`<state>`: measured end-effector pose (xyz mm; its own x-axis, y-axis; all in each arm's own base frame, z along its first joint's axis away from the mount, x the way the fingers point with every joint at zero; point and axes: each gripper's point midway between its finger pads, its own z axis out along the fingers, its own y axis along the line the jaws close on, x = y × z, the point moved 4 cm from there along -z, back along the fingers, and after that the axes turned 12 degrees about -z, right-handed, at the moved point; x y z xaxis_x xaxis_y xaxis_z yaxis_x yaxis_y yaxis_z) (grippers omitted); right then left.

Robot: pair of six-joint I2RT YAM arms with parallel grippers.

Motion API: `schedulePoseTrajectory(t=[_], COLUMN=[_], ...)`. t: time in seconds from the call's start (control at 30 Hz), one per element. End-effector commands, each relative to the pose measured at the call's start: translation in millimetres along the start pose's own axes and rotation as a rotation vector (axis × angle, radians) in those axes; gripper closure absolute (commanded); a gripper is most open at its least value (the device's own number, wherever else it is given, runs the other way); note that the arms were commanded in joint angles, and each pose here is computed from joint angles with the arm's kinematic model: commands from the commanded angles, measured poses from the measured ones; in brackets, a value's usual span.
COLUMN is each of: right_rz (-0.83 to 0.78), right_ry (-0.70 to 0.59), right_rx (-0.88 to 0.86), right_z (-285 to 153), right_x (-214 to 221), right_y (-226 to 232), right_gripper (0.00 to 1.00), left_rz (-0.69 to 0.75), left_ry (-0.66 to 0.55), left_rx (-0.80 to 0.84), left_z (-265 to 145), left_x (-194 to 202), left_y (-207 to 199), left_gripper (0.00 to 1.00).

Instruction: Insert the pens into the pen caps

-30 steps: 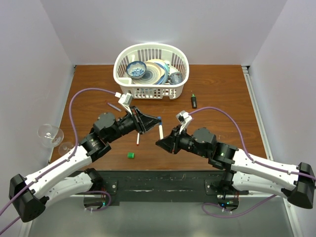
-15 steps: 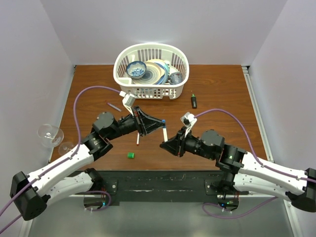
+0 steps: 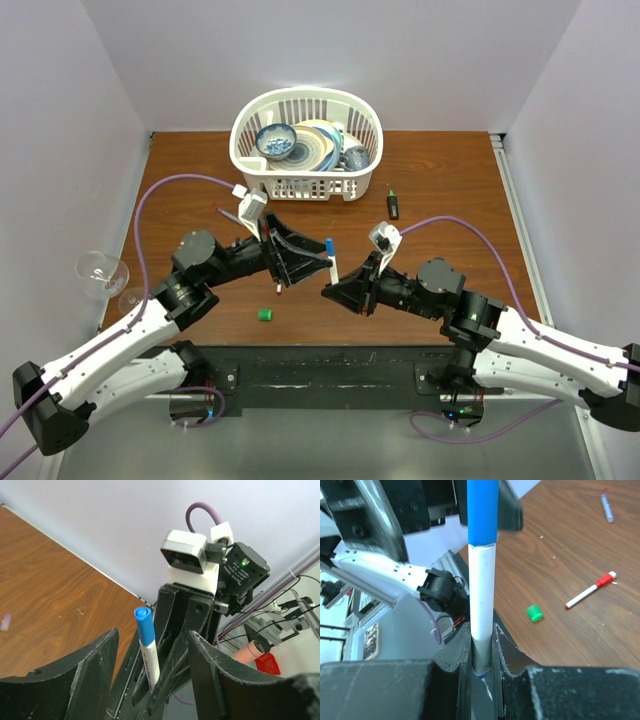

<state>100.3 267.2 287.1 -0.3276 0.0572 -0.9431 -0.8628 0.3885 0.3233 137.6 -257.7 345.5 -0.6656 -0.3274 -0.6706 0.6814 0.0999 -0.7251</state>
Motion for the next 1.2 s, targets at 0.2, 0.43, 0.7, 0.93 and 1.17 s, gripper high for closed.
schedulePoseTrajectory(t=[0.2,0.43,0.7,0.93,1.17], right_rz=[0.012,0.018,0.022,0.024,0.027], right_ry=[-0.081,-0.082,-0.082,-0.073,-0.076], right_rx=[-0.122,-0.137,-0.142,-0.149,-0.149], right_z=[-3,-3,-2,1,0], right_x=[-30,-31,-32,-30,-31], right_y=[24,26,27,28,28], right_gripper=[1.00,1.00,1.00,1.00,1.00], left_rz=[0.107,0.095,0.089,0.092,0.082], left_ry=[-0.040,-0.036,-0.040,-0.039,-0.024], left_rx=[0.038,0.053,0.070,0.074,0.073], left_z=[9,12,12,12,13], left_x=[-27,-26,-27,-27,-25], left_y=[-21,-20,-24,-25,-23], left_gripper=[0.37,0.41,0.41,0.43,0.50])
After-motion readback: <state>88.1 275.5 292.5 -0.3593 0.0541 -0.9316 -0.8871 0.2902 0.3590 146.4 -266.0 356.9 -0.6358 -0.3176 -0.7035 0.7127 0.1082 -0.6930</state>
